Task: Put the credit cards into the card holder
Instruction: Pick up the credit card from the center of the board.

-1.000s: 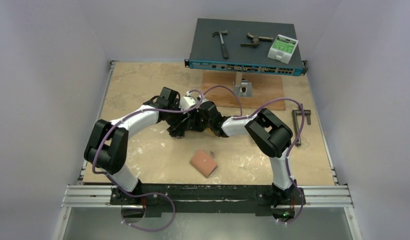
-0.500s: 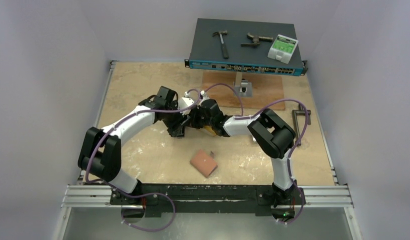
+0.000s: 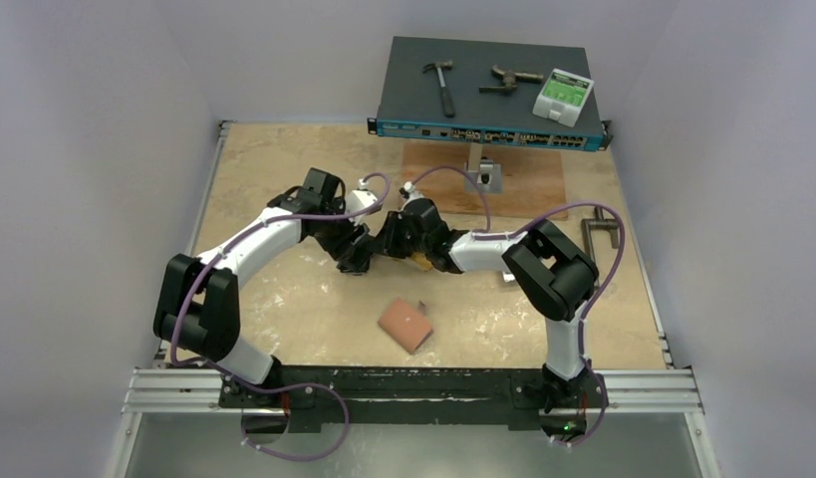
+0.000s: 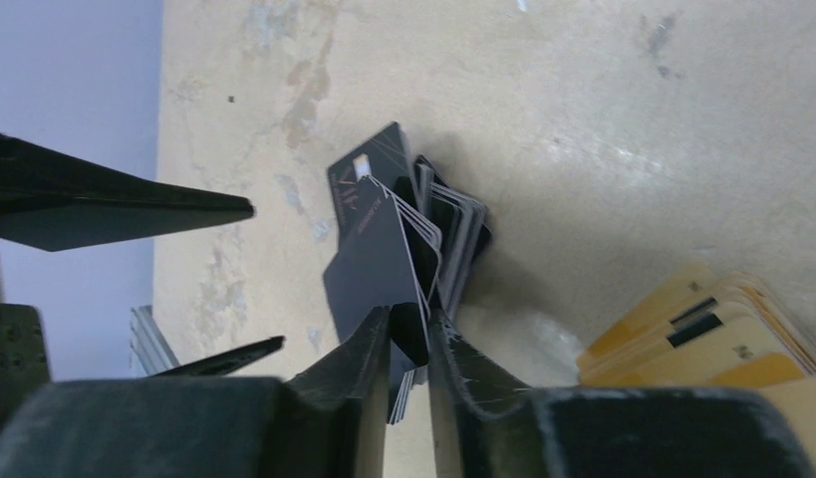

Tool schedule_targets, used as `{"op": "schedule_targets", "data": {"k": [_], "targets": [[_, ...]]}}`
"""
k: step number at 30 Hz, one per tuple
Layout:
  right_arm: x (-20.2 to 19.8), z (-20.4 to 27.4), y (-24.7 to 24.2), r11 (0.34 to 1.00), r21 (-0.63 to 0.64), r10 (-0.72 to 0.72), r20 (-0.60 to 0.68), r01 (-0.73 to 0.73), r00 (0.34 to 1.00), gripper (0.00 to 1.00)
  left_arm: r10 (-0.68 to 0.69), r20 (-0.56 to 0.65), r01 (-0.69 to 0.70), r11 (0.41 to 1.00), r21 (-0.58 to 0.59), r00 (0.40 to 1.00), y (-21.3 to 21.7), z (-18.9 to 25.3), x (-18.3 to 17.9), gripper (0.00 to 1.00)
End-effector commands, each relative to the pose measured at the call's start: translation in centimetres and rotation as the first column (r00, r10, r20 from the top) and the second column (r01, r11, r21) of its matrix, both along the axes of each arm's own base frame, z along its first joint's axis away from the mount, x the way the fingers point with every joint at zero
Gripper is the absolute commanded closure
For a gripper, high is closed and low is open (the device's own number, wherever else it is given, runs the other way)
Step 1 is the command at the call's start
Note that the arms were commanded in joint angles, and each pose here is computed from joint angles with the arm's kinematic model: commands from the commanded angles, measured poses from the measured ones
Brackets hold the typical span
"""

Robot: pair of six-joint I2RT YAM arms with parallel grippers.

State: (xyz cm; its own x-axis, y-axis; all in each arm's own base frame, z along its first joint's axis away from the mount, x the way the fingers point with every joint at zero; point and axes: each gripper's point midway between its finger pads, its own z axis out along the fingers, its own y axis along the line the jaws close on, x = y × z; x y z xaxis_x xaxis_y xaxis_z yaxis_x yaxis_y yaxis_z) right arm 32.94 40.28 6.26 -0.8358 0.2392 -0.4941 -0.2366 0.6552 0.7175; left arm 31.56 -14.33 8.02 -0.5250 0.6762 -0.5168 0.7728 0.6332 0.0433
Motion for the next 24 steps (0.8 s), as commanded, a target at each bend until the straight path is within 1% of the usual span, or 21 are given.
{"op": "schedule_targets", "data": {"k": [1,4,7,15,24], "targets": [[-0.2,-2.6,-2.1,0.992,-0.123,-0.031,-0.018,0.029,0.999,0.80,-0.026,0.017,0.026,0.999,0.030,1.000,0.6,-0.3,0.3,0.46],[0.0,-3.3,-2.0,0.989,-0.142,-0.038,-0.038,0.032,0.999,0.71,-0.025,0.030,0.024,0.999,0.045,0.999,0.8,-0.4,0.8,0.46],[0.2,-3.1,-1.9,0.989,-0.142,-0.041,-0.032,0.036,0.999,0.66,-0.029,0.022,0.028,0.999,0.044,0.999,0.8,-0.4,0.7,0.47],[0.7,-2.3,-0.9,0.993,-0.113,-0.029,-0.024,0.026,0.999,0.63,-0.011,-0.008,0.011,0.999,0.032,1.000,1.3,-1.0,0.1,0.47],[0.8,-1.2,-0.9,0.994,-0.103,-0.032,0.003,0.032,0.999,0.63,-0.019,0.000,0.019,0.999,0.047,1.000,1.5,-1.6,0.7,0.51]]}}
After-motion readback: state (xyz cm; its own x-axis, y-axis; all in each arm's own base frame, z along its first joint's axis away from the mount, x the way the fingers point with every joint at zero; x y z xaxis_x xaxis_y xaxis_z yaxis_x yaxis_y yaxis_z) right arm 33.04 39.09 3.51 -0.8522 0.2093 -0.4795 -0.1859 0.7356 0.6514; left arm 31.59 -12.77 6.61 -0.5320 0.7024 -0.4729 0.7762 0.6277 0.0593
